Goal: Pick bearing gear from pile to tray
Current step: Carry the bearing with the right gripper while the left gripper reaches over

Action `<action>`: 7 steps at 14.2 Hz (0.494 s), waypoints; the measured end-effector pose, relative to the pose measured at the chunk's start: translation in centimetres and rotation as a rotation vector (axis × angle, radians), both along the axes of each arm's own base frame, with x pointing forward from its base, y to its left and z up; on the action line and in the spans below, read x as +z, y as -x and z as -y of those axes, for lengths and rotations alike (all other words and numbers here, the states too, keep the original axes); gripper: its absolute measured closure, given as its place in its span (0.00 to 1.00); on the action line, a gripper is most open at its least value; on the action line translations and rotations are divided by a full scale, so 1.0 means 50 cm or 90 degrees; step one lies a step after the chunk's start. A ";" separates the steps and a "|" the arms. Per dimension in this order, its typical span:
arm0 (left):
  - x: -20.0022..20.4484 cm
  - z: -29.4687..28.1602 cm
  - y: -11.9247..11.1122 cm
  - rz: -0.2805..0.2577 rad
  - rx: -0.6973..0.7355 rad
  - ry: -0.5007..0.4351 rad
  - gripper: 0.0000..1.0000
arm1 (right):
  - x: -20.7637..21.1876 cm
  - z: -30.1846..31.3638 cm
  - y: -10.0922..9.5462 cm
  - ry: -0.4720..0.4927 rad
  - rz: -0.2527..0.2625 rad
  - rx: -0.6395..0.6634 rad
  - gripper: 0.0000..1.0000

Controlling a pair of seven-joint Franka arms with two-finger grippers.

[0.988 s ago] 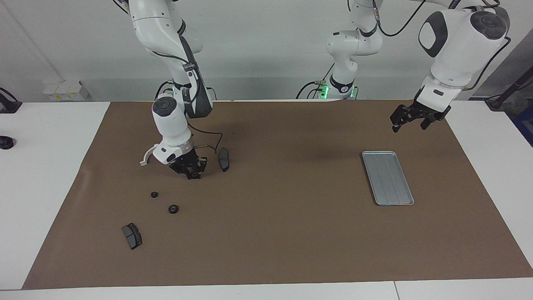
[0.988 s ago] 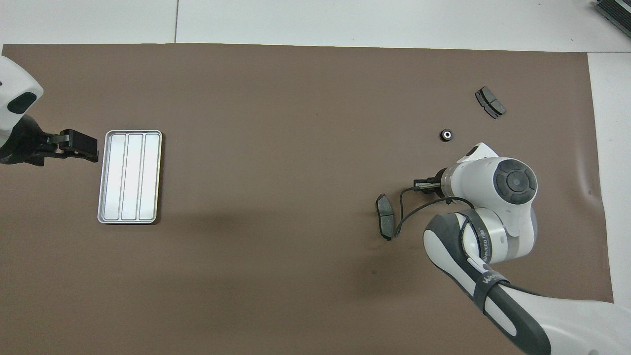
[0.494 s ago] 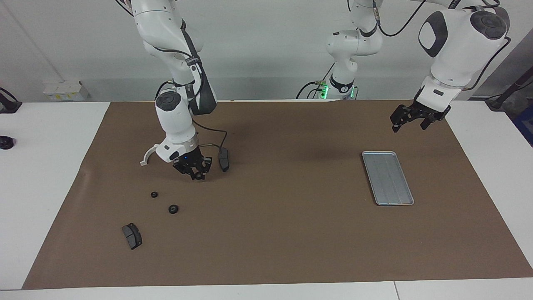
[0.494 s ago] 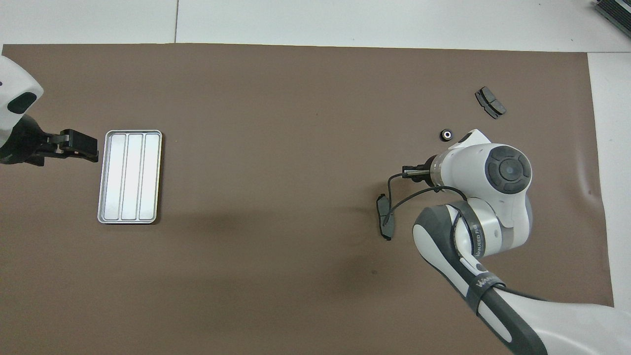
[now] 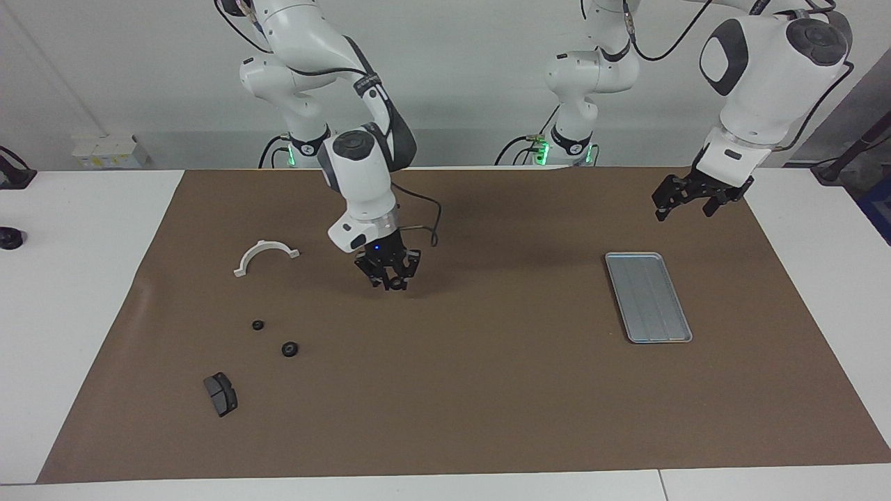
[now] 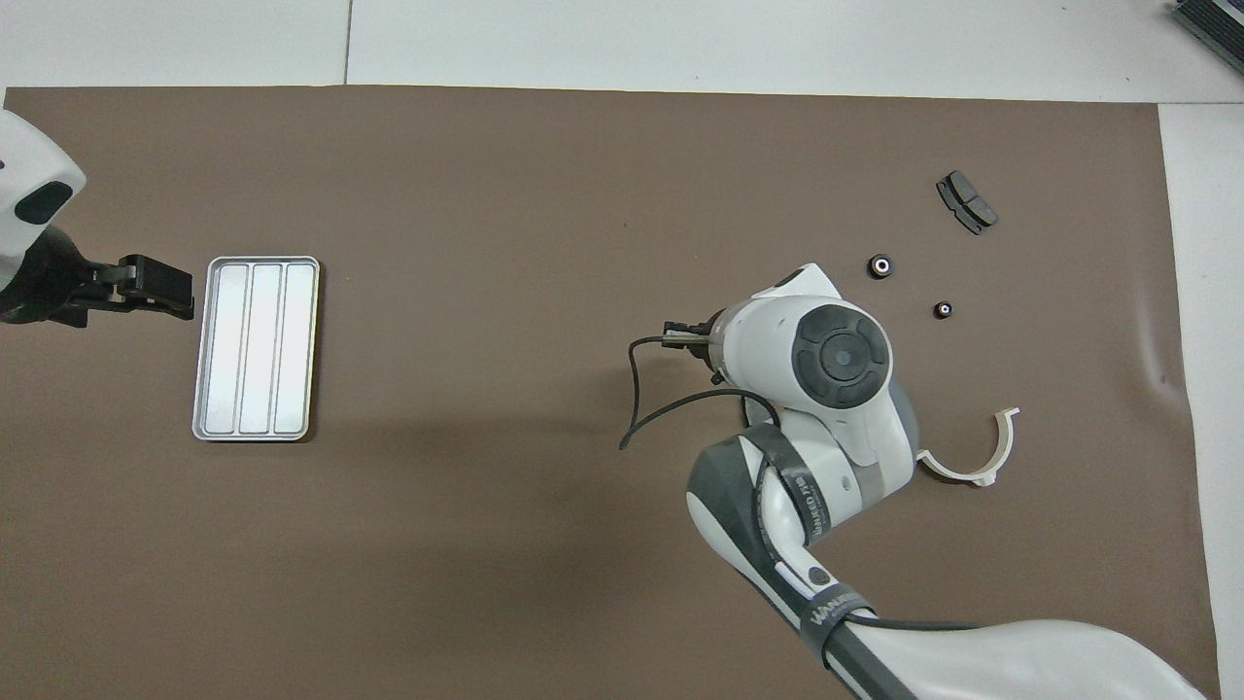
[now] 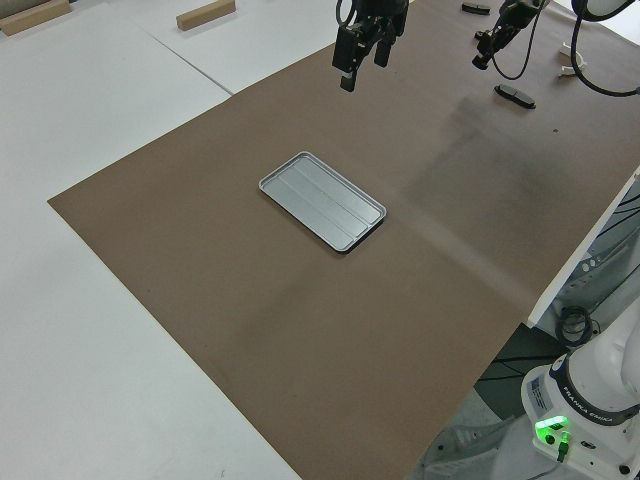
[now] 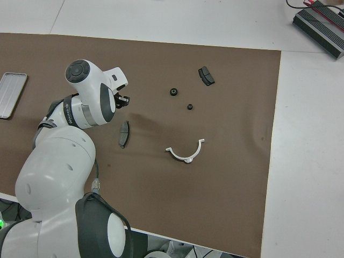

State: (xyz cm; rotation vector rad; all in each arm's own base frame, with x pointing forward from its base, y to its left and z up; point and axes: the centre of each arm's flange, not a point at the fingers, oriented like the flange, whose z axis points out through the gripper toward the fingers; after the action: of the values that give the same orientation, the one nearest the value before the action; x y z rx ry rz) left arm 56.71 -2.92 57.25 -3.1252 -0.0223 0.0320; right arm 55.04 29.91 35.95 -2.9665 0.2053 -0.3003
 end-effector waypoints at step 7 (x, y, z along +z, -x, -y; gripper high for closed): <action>0.000 0.000 0.000 0.000 0.000 0.000 0.00 | -0.081 -0.283 -0.009 0.022 -0.006 -0.039 0.65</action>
State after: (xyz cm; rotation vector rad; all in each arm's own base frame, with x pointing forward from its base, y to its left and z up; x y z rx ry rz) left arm 56.71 -2.92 57.25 -3.1252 -0.0223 0.0319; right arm 55.50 44.05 31.90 -3.0011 0.2944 -0.3014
